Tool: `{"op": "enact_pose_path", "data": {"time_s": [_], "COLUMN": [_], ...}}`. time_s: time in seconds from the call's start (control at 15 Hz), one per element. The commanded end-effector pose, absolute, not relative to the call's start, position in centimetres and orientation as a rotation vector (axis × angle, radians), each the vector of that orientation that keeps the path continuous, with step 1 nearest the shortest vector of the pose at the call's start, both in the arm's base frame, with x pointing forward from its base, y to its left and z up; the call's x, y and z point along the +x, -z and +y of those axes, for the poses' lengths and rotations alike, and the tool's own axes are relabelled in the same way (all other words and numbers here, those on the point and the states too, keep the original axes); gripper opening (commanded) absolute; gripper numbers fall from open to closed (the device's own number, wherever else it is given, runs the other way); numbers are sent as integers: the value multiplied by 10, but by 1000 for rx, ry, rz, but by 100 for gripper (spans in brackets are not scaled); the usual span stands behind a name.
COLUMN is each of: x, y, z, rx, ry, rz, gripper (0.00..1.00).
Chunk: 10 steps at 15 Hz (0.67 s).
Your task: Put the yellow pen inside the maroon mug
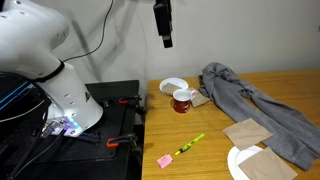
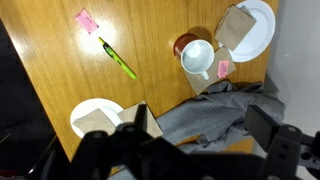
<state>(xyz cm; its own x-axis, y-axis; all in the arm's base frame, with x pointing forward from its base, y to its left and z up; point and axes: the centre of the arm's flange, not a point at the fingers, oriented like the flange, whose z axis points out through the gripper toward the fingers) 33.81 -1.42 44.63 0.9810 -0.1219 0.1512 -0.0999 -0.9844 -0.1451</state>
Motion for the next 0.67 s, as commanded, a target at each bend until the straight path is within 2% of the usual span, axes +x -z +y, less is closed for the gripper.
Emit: {"op": "enact_pose_path", "data": {"time_s": [0.0, 0.6], "x": [321, 332], "y": [-430, -393], "z": [-26, -77], "rx": [-3062, -3114], "ry": [239, 255], "rz": [44, -256], "gripper": [100, 100]}}
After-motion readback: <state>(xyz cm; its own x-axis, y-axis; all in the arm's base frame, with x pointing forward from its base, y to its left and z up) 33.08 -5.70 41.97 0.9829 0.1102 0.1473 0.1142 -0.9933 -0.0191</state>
